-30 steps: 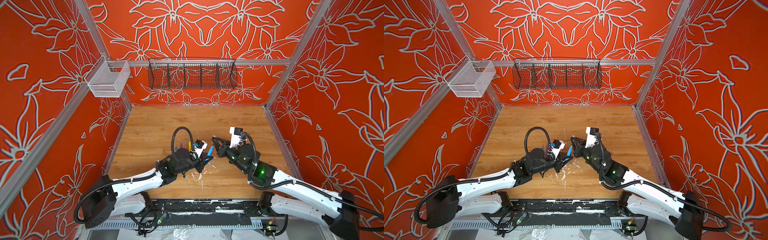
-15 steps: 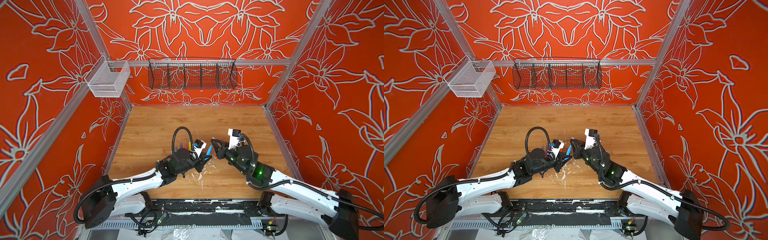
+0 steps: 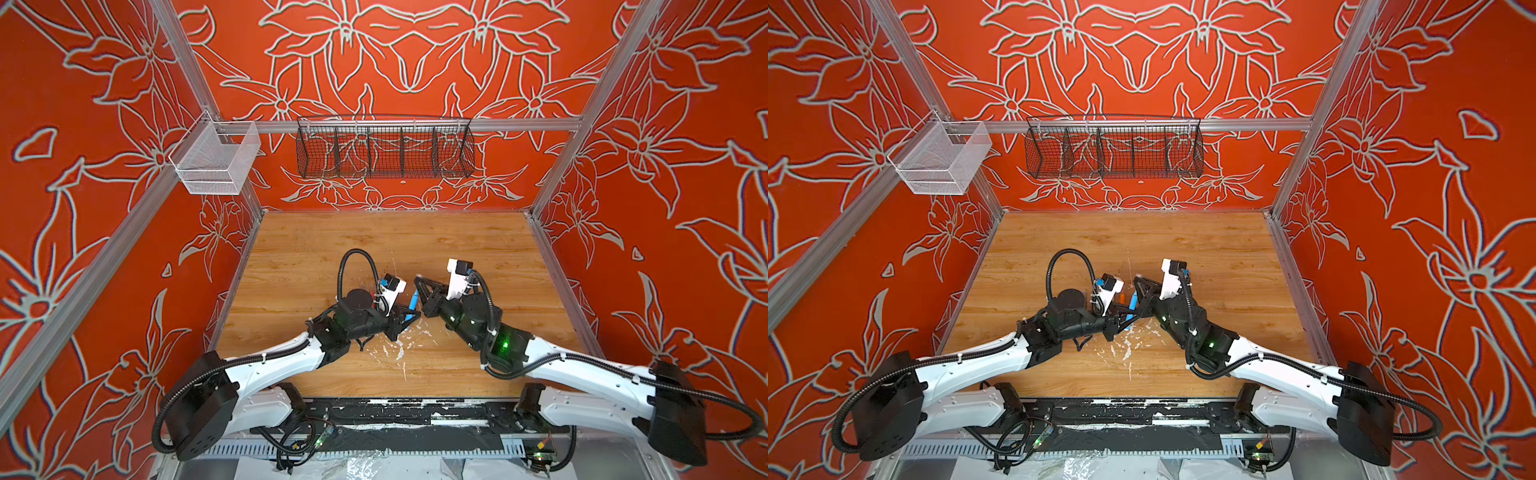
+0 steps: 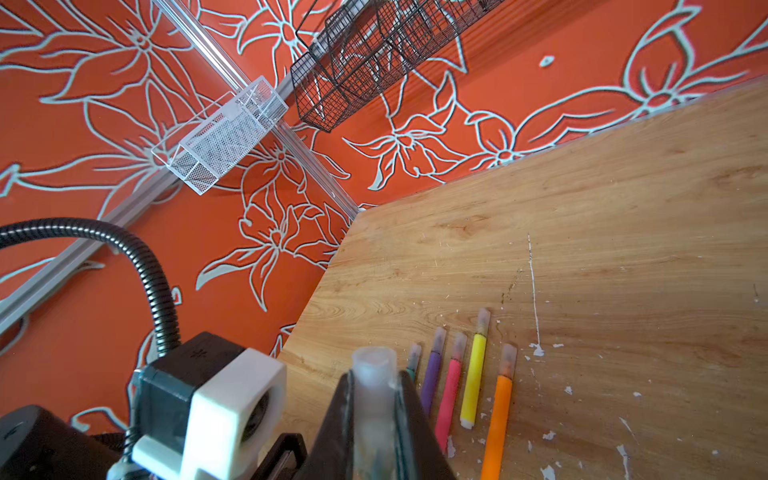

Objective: Insert the pens into the pen caps
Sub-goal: 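Press the cap down onto the blue marker held by the left gripper, then open the right gripper and retract it while the left gripper lowers the capped marker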

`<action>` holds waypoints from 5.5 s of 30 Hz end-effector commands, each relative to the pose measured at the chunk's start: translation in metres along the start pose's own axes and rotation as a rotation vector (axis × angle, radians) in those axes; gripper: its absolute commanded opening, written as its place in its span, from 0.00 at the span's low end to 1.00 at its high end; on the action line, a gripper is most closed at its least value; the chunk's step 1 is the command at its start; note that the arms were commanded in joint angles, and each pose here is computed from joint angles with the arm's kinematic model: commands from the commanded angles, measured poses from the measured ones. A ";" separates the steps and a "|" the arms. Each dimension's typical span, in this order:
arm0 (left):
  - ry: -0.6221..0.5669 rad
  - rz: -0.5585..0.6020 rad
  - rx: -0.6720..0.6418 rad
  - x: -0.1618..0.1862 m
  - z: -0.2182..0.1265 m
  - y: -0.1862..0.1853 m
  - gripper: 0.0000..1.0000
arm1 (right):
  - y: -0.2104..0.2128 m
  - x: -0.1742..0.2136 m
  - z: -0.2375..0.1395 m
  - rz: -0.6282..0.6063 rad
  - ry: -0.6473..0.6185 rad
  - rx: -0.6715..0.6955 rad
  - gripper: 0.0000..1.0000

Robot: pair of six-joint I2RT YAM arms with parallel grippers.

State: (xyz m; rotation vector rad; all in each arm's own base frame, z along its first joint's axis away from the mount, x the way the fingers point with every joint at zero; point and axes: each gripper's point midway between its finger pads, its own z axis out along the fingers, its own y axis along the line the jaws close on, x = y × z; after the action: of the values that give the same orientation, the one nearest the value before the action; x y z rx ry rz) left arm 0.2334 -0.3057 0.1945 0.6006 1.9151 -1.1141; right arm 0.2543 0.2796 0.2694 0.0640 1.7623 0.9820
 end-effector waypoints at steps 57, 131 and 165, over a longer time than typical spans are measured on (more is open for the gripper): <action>-0.149 0.142 0.093 -0.036 -0.021 -0.018 0.00 | 0.037 -0.031 -0.018 -0.040 0.087 -0.092 0.62; -0.592 0.045 -0.385 -0.198 -0.075 0.034 0.00 | 0.025 0.114 -0.048 -0.023 0.505 -0.151 0.00; -0.022 -0.102 -0.513 -0.018 -0.021 0.039 0.00 | -0.075 -0.049 -0.073 -0.229 0.068 0.352 0.82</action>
State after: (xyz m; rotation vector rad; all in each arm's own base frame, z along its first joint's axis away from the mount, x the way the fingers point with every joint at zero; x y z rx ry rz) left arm 0.2596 -0.2823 0.2229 0.3418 1.9845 -0.7403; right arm 0.2391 0.1927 0.2704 0.0161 1.9166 0.6600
